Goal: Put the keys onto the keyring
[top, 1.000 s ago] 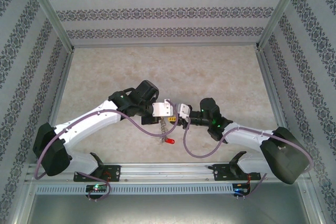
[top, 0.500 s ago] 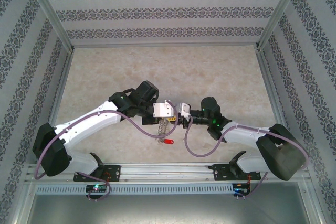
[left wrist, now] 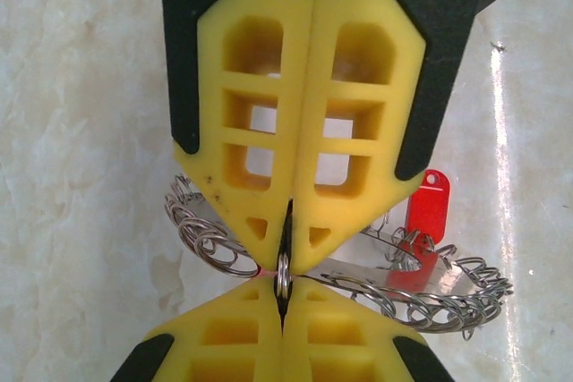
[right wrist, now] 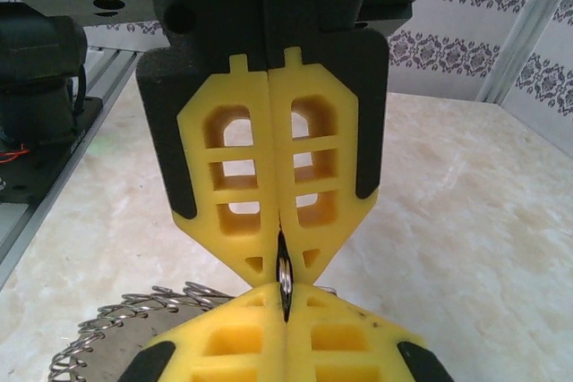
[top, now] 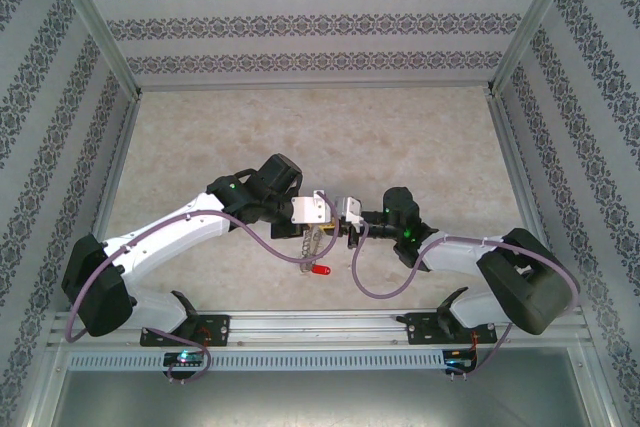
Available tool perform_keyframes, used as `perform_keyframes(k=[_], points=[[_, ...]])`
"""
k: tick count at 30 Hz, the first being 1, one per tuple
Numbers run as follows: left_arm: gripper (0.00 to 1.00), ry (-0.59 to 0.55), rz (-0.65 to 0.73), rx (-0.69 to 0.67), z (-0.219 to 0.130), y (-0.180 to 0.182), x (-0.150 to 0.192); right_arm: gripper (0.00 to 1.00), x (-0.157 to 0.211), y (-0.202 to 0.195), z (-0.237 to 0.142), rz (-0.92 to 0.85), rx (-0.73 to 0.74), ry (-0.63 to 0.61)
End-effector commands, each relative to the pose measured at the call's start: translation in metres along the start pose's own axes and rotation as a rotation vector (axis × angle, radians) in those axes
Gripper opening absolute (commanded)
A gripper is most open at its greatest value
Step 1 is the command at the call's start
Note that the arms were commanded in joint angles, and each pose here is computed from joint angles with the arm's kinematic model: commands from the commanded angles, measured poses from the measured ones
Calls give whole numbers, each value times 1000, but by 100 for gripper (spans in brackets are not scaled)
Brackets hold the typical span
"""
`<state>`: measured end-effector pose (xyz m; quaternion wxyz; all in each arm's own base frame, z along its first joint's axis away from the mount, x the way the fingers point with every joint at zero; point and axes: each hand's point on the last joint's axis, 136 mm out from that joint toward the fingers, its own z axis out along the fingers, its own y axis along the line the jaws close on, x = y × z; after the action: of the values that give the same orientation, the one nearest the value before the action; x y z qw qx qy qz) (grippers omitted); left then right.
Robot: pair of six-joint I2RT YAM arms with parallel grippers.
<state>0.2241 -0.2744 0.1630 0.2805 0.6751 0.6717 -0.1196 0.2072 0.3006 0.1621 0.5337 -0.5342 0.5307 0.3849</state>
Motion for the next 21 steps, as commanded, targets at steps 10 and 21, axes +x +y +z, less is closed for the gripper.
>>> perform_keyframes(k=[10, 21], points=[[22, -147, -13, -26, 1, -3, -10, 0, -5, 0, -7, 15, 26, -100], [20, -211, -73, -61, 8, 6, -1, 0, -10, 1, -4, 4, 5, -167]])
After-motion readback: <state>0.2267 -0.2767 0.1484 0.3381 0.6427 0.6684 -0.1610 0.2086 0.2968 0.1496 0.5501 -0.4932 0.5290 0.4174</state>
